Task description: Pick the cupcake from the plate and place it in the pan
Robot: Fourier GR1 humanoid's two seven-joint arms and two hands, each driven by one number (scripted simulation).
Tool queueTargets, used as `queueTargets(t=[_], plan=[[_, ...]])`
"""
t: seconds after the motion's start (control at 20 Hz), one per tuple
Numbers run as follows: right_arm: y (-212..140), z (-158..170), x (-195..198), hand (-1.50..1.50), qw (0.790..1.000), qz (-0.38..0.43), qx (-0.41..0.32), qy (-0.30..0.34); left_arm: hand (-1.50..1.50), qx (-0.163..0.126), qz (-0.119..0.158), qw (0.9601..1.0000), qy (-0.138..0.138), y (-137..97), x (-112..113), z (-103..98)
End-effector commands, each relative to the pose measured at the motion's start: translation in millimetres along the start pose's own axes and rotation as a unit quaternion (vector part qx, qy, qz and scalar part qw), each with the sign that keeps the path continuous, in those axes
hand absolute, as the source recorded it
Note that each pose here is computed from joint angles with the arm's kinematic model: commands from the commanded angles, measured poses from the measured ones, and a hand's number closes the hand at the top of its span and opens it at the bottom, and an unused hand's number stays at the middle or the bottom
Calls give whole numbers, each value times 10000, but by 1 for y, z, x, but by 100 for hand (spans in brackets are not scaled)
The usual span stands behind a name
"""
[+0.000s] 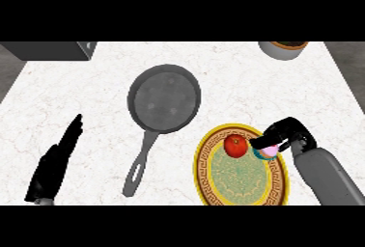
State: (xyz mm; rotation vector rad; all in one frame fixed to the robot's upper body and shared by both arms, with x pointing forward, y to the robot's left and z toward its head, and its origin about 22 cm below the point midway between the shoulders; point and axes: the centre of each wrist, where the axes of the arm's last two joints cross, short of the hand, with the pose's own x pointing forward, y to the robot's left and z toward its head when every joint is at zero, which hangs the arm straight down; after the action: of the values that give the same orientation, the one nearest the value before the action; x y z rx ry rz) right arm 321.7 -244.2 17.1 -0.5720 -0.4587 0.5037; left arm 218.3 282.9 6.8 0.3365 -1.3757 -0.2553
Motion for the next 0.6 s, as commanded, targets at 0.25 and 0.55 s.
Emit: queueTargets(t=[0.25, 0.55], plan=[[25, 18, 2, 150, 9700, 1907, -631, -1372, 0, -113, -89, 9999, -22, -1, -8, 8], [4, 59, 37, 150, 9161, 1668, -2631, -2523, 0, 45, 4, 10000, -86, -1, 3, -4]])
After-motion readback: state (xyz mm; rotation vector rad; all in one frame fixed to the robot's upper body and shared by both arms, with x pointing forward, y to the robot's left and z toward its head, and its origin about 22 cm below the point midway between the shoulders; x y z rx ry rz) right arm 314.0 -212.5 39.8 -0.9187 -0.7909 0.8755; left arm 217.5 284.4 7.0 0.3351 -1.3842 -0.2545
